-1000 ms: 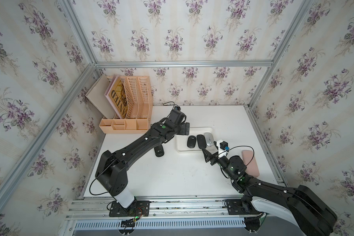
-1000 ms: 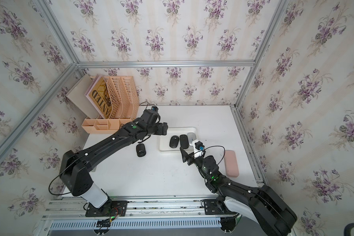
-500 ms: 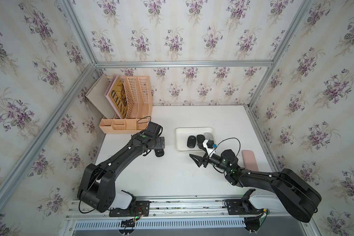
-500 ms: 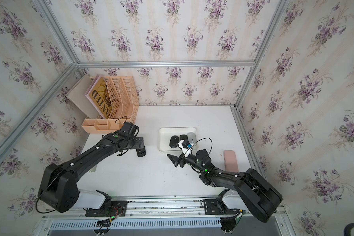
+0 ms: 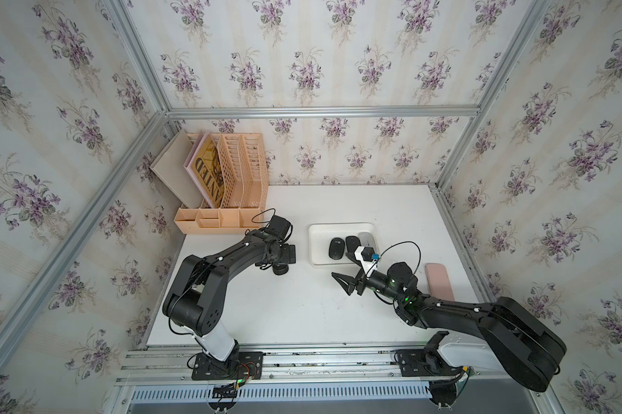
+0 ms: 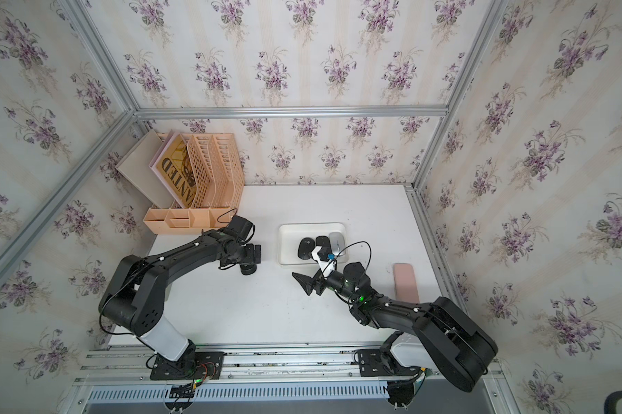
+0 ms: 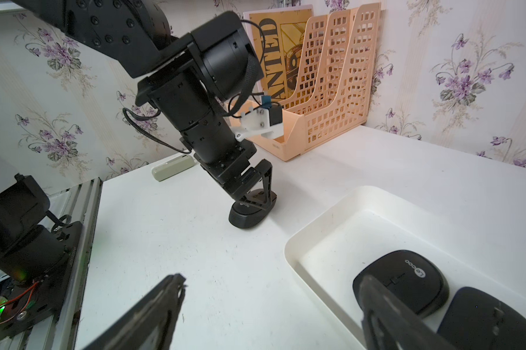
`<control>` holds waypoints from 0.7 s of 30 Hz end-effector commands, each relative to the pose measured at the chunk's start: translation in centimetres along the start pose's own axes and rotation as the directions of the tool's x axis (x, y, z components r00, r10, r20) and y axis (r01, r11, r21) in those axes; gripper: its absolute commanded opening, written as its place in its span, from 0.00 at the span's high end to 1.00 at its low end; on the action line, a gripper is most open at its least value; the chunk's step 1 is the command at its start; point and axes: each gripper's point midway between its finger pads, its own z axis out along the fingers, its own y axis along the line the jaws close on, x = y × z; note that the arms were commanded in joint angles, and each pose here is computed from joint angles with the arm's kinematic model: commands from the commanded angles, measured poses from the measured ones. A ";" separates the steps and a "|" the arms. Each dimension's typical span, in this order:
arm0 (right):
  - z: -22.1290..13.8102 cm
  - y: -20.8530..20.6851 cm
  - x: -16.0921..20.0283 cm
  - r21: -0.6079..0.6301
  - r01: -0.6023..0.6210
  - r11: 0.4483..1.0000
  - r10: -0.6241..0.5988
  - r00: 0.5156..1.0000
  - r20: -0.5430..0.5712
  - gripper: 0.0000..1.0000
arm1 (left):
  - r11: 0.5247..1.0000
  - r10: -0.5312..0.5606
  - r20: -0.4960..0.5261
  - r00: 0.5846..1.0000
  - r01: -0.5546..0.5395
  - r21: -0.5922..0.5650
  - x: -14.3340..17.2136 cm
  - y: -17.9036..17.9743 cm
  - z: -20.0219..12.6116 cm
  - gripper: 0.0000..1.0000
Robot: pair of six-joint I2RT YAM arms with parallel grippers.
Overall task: Put the mouse in the storage box
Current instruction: Pick up the mouse from the center of the board.
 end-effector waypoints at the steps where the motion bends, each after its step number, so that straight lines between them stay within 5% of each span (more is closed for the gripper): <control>1: -0.1 -0.1 -0.1 0.010 0.011 1.000 -0.011 1.000 0.004 0.06 | 1.000 -0.016 -0.013 1.000 0.016 0.001 0.2 -0.1 0.9 0.04; 21: 1.0 1.5 0.7 -0.020 0.075 0.997 -0.076 0.996 -0.048 0.03 | 0.997 0.033 -0.019 0.999 -0.035 -0.064 0.5 0.7 2.3 0.31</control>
